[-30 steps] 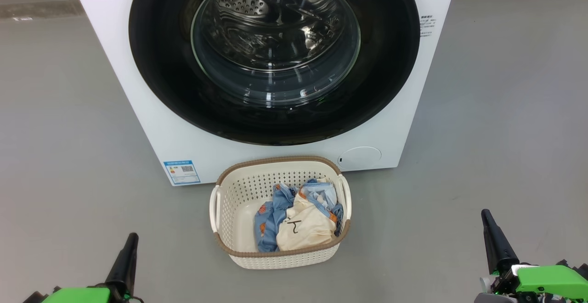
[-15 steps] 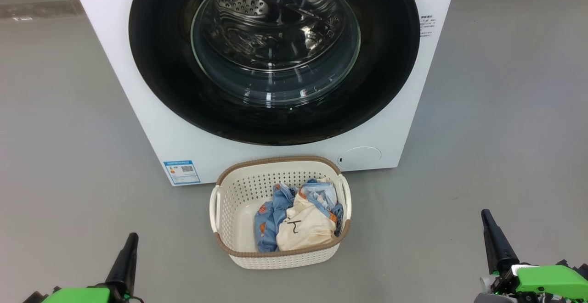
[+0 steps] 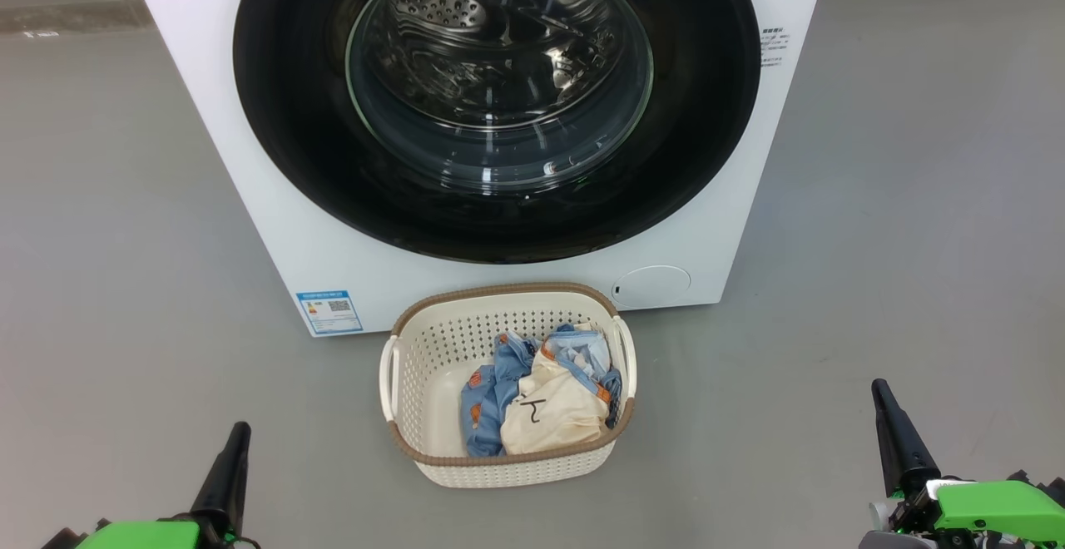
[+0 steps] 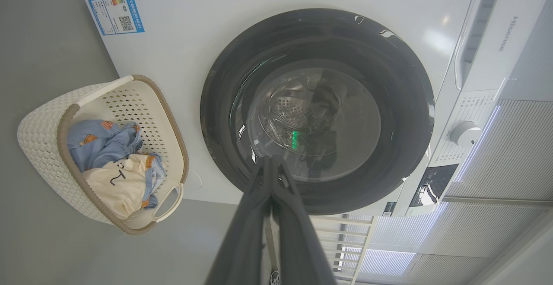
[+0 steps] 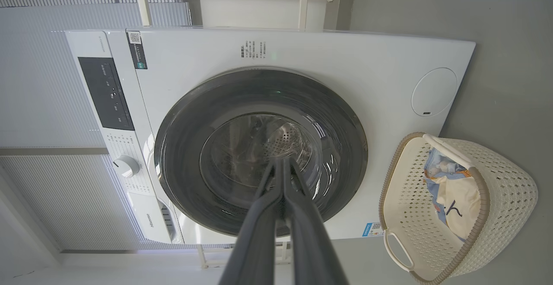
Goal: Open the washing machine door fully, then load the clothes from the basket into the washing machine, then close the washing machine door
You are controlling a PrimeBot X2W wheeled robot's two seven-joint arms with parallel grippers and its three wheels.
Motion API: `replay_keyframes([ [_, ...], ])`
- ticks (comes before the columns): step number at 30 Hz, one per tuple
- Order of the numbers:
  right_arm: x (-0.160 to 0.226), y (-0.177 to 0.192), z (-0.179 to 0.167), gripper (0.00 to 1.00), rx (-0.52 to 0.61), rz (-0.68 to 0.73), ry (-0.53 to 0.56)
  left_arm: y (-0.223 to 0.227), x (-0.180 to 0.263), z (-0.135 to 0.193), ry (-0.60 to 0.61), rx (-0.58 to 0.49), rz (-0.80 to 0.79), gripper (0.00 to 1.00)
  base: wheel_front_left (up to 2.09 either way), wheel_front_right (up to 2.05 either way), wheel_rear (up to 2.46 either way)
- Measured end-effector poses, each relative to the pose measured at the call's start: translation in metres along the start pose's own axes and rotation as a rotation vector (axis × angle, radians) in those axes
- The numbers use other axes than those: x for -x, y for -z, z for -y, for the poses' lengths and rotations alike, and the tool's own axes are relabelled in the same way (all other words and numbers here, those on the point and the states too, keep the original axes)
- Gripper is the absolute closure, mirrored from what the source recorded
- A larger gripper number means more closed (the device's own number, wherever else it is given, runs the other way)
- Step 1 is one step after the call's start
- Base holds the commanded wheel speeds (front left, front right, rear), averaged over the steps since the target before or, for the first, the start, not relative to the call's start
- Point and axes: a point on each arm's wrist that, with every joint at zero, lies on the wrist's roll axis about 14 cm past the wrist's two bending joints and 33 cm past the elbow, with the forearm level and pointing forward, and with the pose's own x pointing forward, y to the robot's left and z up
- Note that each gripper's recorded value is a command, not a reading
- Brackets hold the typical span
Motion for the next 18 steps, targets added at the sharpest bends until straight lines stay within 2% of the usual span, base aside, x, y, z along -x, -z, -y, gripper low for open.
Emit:
replay_keyframes([
  [18, 0.0000, 0.0000, 0.0000, 1.00, 0.000, 0.000, 0.000, 0.0000, 0.0000, 0.0000, 0.000, 0.000, 0.000, 1.00, 0.00, 0.00, 0.00],
])
